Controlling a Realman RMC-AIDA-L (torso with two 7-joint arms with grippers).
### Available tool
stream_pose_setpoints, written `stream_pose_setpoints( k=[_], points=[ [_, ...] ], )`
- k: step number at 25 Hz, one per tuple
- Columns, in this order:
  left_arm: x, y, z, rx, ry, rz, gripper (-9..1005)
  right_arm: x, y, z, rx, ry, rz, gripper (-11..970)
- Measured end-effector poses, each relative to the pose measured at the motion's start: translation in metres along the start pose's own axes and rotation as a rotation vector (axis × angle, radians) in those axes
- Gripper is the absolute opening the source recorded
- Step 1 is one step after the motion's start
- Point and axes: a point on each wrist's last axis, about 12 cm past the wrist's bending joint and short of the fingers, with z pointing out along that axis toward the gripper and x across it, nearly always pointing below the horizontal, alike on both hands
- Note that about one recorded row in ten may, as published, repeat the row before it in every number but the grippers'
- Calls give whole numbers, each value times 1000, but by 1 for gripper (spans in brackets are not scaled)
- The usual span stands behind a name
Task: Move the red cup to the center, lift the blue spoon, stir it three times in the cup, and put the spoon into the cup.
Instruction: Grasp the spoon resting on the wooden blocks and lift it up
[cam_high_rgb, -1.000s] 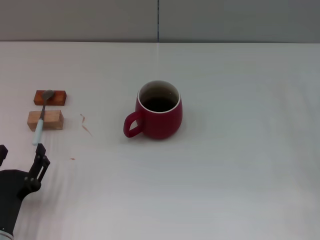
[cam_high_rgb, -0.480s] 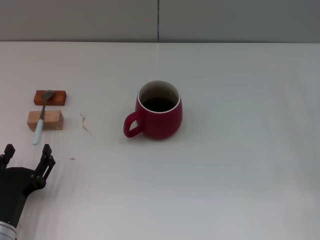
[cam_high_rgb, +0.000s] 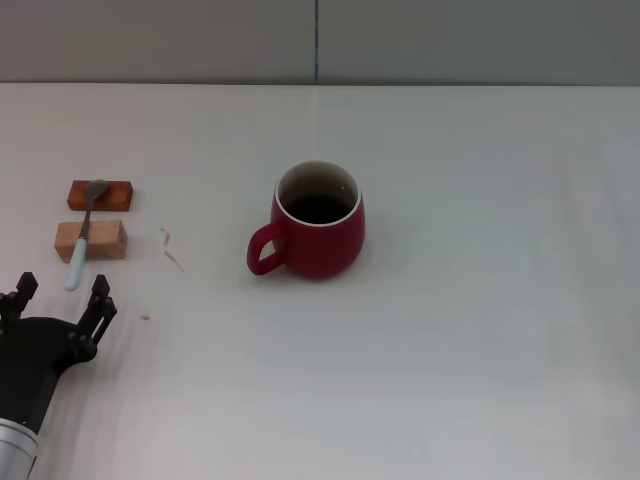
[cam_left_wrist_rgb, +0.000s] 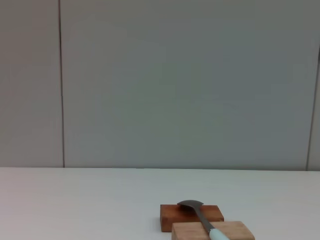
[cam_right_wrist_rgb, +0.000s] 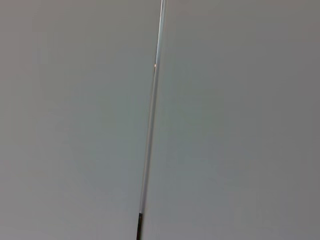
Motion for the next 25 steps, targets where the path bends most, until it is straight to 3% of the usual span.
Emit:
stream_pose_setpoints(
  k=[25],
  points=[
    [-4, 2, 26, 45, -2, 14, 781, 0, 0, -3, 2, -7, 1, 701]
  ],
)
